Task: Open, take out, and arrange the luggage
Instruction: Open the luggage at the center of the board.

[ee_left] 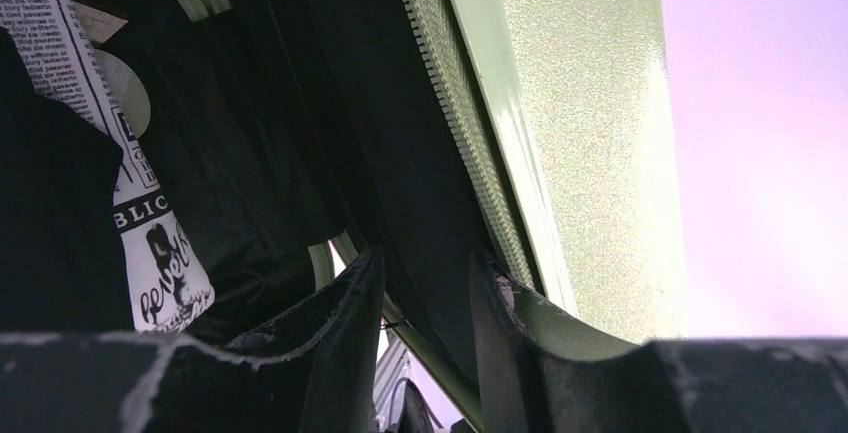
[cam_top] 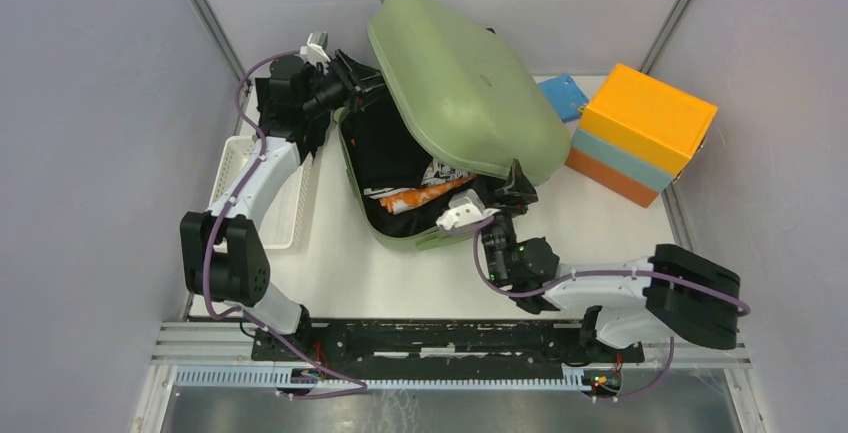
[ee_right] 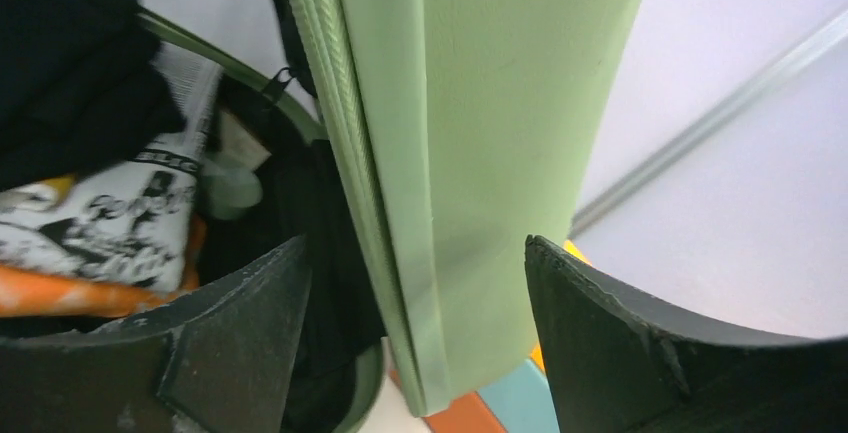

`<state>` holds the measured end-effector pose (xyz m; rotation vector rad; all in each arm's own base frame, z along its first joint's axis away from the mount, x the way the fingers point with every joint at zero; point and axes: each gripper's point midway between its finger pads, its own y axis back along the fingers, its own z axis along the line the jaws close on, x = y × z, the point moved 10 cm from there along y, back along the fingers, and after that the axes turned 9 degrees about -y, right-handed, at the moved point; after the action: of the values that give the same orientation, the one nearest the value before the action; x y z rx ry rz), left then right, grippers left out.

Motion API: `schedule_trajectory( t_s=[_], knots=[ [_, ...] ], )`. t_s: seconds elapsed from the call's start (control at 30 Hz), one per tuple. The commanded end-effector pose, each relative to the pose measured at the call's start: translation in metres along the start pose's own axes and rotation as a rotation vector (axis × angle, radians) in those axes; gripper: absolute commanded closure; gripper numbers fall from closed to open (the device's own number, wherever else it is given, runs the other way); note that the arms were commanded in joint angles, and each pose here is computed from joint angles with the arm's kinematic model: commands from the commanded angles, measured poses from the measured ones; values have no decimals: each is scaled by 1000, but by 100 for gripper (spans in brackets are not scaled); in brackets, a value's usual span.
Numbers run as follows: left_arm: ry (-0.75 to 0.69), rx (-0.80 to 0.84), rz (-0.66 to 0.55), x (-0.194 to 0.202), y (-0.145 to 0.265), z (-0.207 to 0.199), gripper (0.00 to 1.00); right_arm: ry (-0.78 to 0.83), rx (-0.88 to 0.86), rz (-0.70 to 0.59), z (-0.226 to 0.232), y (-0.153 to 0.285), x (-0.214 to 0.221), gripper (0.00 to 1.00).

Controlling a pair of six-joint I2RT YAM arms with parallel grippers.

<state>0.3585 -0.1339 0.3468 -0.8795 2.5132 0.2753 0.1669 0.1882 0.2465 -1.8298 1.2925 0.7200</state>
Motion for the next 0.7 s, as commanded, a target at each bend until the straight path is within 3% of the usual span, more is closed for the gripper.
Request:
schedule_trajectory(
  t_s=[0.0, 0.1, 0.23, 0.37, 0.53, 0.67],
  knots=[
    [-96, 131, -12, -10, -2, -37, 55, -141, 315, -5, -30, -6, -23, 19],
    [-95, 134, -8, -9, -4, -38, 56, -91, 334, -4, -22, -10, -24, 27],
    [-97, 137, -5, -8, -4, -38, 55, -92, 331, -16, -19, -12, -25, 62],
    [-99, 136, -2, -8, -4, -37, 55, -89, 352, -8, -26, -13, -22, 89],
    [-98, 125, 0, -5, -4, -32, 55, -109, 378, -27, -47, -6, -20, 97],
    [-97, 107, -1, 0, -2, -25, 47, -125, 394, -48, -61, 0, -19, 99]
  ],
)
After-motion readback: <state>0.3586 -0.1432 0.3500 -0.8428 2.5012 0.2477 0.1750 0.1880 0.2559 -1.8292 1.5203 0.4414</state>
